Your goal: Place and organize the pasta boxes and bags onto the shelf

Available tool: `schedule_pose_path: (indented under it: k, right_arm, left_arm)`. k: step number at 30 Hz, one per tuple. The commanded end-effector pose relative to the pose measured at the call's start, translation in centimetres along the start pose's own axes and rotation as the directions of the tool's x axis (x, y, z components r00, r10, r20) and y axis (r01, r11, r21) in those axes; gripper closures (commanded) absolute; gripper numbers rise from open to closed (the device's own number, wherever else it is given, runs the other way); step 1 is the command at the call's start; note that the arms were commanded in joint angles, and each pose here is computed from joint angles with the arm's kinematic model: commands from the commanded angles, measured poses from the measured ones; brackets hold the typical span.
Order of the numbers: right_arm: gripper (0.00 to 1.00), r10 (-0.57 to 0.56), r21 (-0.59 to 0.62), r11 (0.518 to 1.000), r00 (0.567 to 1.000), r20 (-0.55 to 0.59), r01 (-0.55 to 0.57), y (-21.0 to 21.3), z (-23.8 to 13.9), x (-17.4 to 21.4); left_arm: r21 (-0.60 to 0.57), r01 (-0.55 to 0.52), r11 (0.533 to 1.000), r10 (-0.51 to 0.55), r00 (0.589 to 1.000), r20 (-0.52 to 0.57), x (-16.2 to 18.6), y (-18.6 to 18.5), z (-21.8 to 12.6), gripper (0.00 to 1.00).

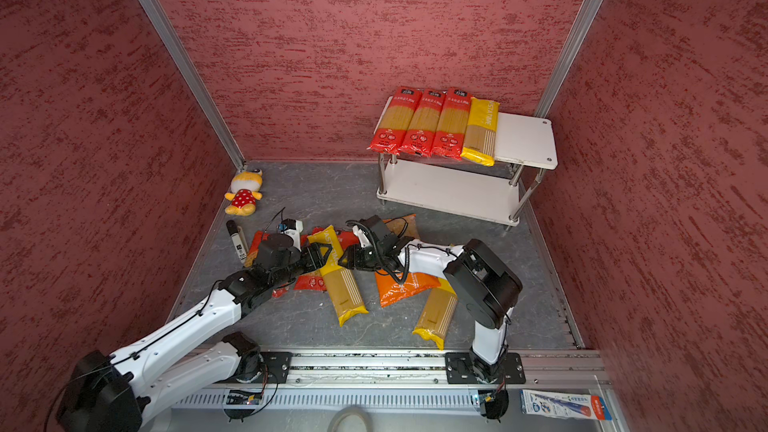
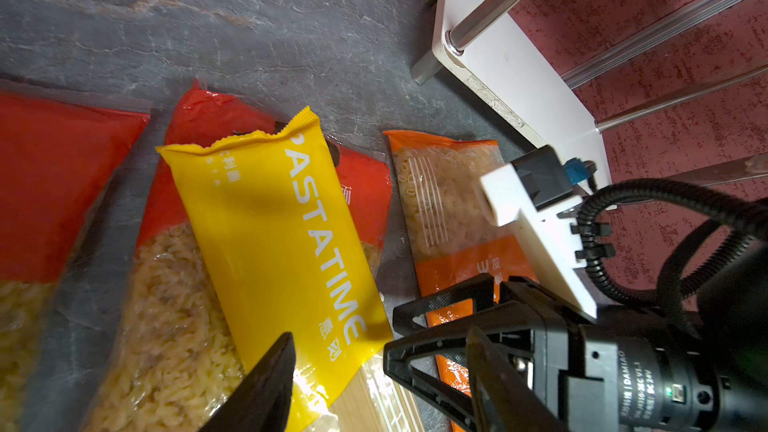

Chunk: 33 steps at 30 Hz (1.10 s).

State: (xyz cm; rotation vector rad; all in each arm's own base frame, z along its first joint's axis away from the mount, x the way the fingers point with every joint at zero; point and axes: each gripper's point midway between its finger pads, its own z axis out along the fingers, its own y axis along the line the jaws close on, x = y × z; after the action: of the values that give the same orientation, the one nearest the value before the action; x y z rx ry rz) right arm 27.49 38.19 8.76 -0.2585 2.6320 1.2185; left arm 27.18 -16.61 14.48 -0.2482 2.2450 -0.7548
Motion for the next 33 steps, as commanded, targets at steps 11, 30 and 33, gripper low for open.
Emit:
schedule_pose_path:
  k: [11,30,33]
  right_arm:
    - [0.43,-0.118,0.011,0.993,0.993,0.025,0.118,1.5,1.8,-4.0]
    - [0.93,-0.087,-0.074,0.993,0.995,0.05,0.091,2.6,0.9,-4.0]
    - [0.96,-0.059,-0.097,0.993,0.995,0.086,0.067,2.6,-0.2,-4.4]
  left_arm:
    - [-0.045,0.012,0.999,-0.009,0.998,0.067,-0.5,1.6,-1.5,0.36]
    - [-0.027,0.011,1.0,-0.01,0.998,0.057,-0.6,1.2,-0.9,0.36]
    - [-0.025,0.011,1.0,-0.009,0.998,0.06,-0.6,1.1,-1.0,0.36]
